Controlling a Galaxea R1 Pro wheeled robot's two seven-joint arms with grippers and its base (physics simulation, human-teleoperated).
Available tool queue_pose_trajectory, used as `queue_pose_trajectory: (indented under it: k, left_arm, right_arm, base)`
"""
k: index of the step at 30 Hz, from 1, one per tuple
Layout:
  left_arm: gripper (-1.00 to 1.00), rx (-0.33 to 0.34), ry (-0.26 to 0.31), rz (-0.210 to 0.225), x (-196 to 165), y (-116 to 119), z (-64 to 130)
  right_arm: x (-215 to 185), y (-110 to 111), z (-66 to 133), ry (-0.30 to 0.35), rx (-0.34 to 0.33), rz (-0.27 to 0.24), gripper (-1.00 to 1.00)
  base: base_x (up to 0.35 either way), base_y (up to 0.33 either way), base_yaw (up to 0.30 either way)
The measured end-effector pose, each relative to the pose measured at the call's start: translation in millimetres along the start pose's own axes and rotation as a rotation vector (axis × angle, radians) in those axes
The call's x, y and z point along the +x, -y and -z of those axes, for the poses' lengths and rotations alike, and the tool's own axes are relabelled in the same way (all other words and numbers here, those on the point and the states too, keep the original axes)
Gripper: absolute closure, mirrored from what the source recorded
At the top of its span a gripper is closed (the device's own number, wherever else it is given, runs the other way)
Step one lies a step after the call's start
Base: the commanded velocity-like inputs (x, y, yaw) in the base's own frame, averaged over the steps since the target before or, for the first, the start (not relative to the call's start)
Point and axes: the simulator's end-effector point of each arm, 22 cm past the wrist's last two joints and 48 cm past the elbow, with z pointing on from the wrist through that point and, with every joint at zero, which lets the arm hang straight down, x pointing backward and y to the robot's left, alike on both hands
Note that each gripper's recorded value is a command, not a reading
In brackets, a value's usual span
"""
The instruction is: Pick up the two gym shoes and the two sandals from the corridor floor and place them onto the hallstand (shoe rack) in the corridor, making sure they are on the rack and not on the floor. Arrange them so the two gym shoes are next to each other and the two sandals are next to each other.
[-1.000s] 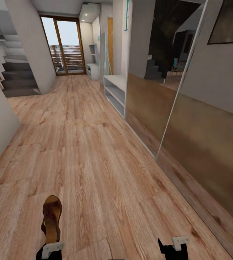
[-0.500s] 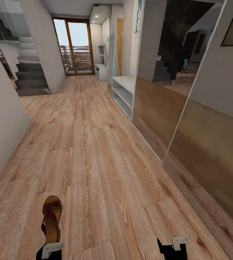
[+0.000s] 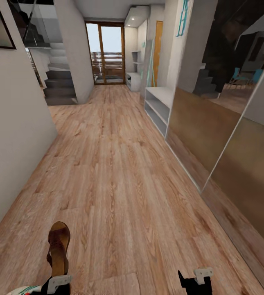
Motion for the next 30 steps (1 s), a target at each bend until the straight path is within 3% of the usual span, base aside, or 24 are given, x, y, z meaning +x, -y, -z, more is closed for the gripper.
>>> queue_pose_trajectory:
  k: [6,22,30]
  left_arm:
    - [1.0,0.003,0.0,0.0,0.0,2.0,-0.1]
    - [1.0,0.002,0.0,0.001,0.0,2.0,0.0]
    - [1.0,0.002,0.001,0.001,-0.3,1.8,-0.2]
  right_arm:
    - [-0.1,0.0,0.0,0.0,0.0,0.0,-1.0]
    - [0.6,-0.1,0.2,-0.001,0.0,0.0,-1.0]
    - [0.6,-0.2,0.2,-0.001,0.0,0.0,-1.0]
  base:
    - [0.0,-0.114,0.279]
    - [0.0,-0.255,0.279]
    - [0.0,-0.06,0.279]
